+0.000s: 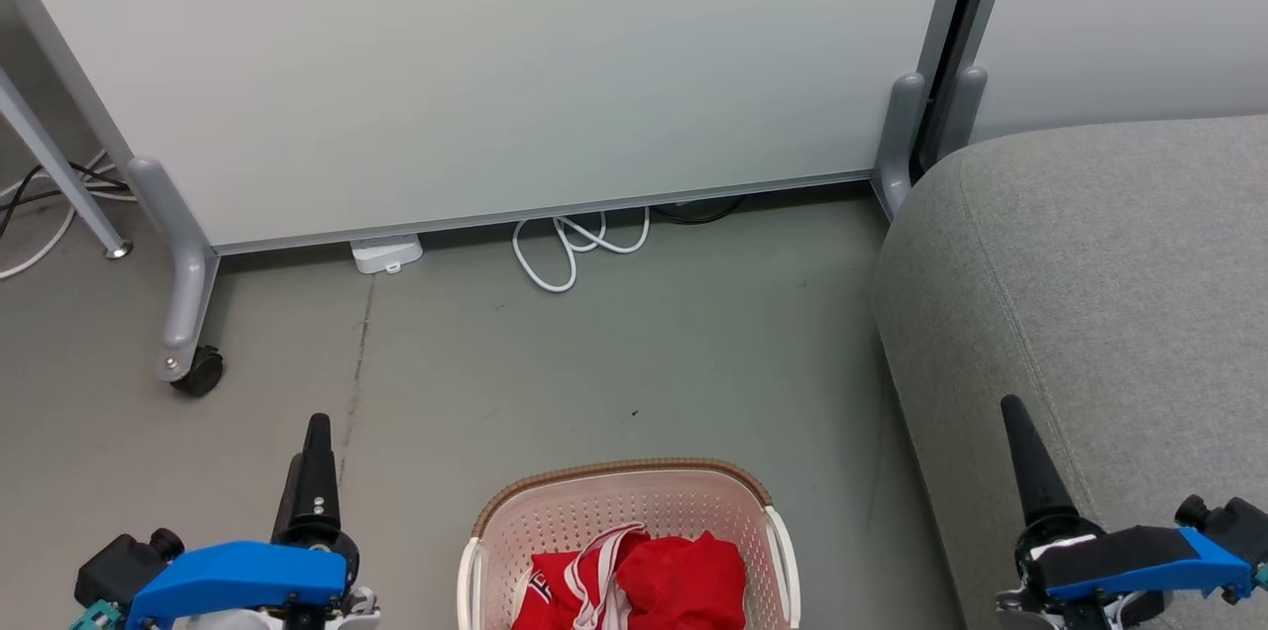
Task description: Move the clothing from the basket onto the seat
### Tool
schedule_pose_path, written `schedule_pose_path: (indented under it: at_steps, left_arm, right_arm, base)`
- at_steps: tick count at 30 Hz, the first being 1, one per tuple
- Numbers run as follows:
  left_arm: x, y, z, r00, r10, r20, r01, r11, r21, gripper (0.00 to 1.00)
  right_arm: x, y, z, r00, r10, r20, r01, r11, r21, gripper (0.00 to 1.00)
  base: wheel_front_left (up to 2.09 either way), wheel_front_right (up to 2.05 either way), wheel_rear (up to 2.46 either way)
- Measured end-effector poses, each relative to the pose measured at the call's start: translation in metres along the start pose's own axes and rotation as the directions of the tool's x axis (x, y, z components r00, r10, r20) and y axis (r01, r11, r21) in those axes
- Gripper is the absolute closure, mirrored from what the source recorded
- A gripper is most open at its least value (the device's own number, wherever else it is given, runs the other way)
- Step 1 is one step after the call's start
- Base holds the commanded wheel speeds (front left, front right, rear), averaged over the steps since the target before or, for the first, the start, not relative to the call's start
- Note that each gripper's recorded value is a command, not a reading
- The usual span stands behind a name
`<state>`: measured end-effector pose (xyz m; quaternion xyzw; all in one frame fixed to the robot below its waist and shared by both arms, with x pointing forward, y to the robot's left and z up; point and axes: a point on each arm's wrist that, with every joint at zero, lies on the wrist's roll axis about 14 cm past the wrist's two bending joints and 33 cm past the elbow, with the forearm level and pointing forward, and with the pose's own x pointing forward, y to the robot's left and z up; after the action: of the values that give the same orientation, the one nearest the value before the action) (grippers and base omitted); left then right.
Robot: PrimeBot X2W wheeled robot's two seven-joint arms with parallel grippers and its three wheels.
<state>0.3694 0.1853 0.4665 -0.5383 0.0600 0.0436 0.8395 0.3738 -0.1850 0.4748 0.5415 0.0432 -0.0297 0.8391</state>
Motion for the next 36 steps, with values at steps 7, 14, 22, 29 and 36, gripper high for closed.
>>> schedule_pose_path:
  at_steps: [7,14,22,29,36]
  left_arm:
    - [0.0,-0.005,-0.002,1.0,-0.015,-0.001,0.015,0.985,0.169,0.0]
    - [0.0,-0.012,-0.004,0.999,-0.037,-0.009,0.039,0.947,0.32,0.0]
    - [-0.001,-0.016,-0.007,0.998,-0.056,-0.017,0.058,0.886,0.459,0.0]
    - [-0.001,-0.018,-0.009,0.997,-0.069,-0.023,0.07,0.828,0.556,0.0]
    - [-0.001,-0.02,-0.012,0.996,-0.086,-0.033,0.087,0.771,0.631,0.0]
  right_arm:
    - [0.001,0.008,0.002,1.0,0.027,0.008,-0.025,0.985,-0.168,0.0]
    - [0.002,0.011,0.001,0.999,0.042,0.007,-0.038,0.955,-0.295,0.0]
    - [0.002,0.014,-0.002,0.999,0.054,-0.005,-0.051,0.907,-0.417,0.0]
    - [0.003,0.018,-0.003,0.998,0.069,-0.011,-0.065,0.862,-0.503,0.0]
    - [0.003,0.021,-0.005,0.997,0.08,-0.019,-0.077,0.813,-0.577,0.0]
  base:
    - [0.0,0.0,0.0]
    - [0.0,0.0,0.0]
    - [0.0,0.0,0.0]
    - [0.0,0.0,0.0]
    - [0.0,0.0,0.0]
